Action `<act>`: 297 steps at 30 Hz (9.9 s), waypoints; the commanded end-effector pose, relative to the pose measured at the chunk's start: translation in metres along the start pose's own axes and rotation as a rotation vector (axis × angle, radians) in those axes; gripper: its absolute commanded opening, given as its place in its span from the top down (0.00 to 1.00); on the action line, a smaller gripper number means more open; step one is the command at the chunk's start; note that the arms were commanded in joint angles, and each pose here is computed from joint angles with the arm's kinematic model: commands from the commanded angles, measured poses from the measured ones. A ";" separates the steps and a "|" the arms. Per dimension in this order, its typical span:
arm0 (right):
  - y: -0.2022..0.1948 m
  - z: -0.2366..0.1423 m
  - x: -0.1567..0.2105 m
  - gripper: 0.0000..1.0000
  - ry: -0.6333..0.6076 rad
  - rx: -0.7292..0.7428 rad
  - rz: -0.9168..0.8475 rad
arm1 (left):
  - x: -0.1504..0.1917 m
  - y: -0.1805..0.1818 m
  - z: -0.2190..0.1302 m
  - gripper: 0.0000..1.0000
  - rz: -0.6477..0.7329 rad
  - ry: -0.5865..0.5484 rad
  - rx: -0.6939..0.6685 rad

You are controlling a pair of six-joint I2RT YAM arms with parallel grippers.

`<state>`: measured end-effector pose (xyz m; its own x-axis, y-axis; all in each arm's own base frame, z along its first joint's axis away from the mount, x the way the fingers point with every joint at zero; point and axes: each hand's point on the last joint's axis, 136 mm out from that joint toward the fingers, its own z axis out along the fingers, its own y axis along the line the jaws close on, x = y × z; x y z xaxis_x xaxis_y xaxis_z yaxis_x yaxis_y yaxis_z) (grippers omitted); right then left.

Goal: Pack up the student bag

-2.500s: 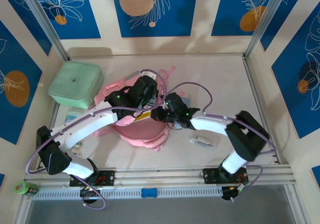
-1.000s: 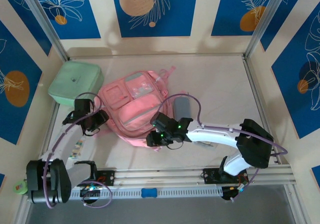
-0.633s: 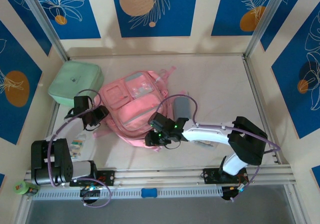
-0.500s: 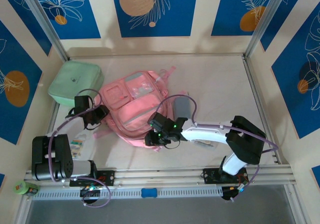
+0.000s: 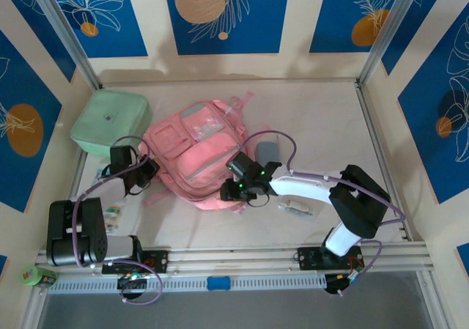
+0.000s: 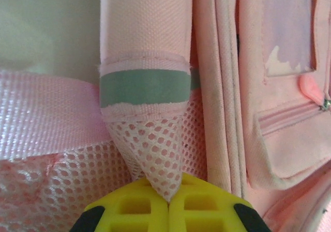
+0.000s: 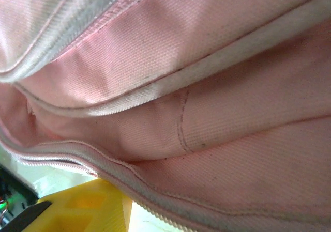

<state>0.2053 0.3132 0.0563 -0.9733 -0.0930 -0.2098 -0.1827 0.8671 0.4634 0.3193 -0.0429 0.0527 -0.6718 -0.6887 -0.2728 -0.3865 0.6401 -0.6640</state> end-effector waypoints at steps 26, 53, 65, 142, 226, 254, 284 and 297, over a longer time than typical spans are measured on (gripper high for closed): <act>0.048 -0.058 0.000 0.46 -0.169 0.125 -0.211 | 0.078 -0.085 -0.038 1.00 -0.004 0.033 0.171; 0.098 0.033 -0.064 0.56 -0.337 0.085 -0.282 | 0.099 -0.090 -0.031 1.00 -0.023 0.086 0.181; 0.097 0.028 -0.054 0.54 -0.321 0.025 -0.392 | 0.113 -0.107 -0.023 1.00 -0.009 0.102 0.204; -0.066 -0.054 0.004 1.00 -0.271 0.540 -0.325 | 0.028 -0.094 -0.018 1.00 0.069 -0.002 0.100; -0.022 -0.056 0.021 1.00 -0.118 0.272 -0.280 | 0.044 -0.086 -0.012 1.00 0.153 0.041 -0.010; 0.030 -0.029 0.008 1.00 -0.169 0.176 -0.273 | 0.103 -0.097 -0.070 0.39 0.177 0.099 0.065; 0.031 -0.021 0.009 1.00 -0.152 0.173 -0.286 | 0.133 -0.082 -0.006 0.56 0.036 0.018 -0.090; 0.008 -0.030 0.010 1.00 -0.157 0.275 -0.298 | 0.119 -0.071 -0.014 1.00 0.114 -0.010 -0.146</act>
<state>0.1950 0.3193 0.0861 -0.8456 -0.2718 -0.4593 -0.3888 0.9034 0.1811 0.2519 -0.1790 0.0664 -0.7299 -0.6188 -0.2903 -0.4015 0.7319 -0.5506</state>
